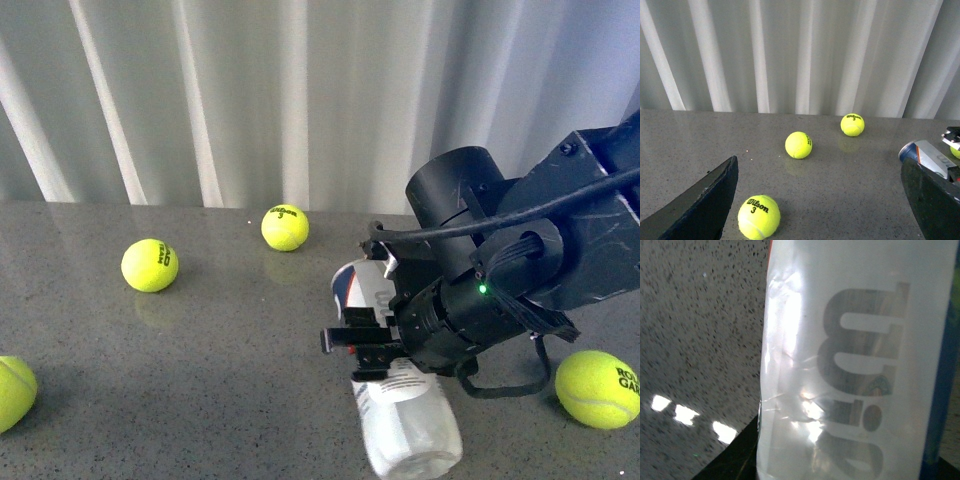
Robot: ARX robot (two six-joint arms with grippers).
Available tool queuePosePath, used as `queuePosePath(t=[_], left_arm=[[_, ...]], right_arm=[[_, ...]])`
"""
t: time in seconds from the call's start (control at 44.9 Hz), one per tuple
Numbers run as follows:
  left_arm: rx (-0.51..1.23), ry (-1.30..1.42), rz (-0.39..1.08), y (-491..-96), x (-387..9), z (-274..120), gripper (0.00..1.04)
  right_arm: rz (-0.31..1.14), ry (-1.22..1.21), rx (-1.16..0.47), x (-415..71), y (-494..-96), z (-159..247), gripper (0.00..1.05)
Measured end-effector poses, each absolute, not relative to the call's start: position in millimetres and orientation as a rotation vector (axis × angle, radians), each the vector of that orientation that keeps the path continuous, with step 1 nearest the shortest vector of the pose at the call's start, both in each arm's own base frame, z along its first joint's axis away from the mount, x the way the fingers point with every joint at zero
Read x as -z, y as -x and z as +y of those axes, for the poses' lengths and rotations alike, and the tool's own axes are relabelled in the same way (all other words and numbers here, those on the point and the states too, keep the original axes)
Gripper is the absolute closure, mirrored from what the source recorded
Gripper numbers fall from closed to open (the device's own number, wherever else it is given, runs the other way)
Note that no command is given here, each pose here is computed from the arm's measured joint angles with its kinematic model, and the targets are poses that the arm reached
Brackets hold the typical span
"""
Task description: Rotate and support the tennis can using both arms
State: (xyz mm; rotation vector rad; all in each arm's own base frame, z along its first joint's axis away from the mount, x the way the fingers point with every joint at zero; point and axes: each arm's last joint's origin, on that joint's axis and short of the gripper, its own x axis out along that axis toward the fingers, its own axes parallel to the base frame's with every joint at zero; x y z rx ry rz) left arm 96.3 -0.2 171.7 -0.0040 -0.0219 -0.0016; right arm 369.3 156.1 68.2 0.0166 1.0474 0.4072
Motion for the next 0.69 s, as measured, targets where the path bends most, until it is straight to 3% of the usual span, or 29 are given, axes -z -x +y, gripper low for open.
queuePosePath(t=[0.156, 0.267, 0.534, 0.69], left_arm=[[0.001, 0.004, -0.022, -96, -172, 0, 0.07], [0.002, 0.004, -0.022, -96, -172, 0, 0.07], [0.002, 0.004, -0.022, -96, -172, 0, 0.07], [0.002, 0.004, -0.022, -96, -172, 0, 0.07]], right_arm=[[0.901, 0.298, -0.545, -84, -361, 147, 0.68], [0.707, 0.594, -0.678, -98, -358, 146, 0.76], [0.318, 1.211, -0.999, -93, -347, 166, 0.83], [0.256, 1.335, -1.039, -78, -355, 187, 0.84]])
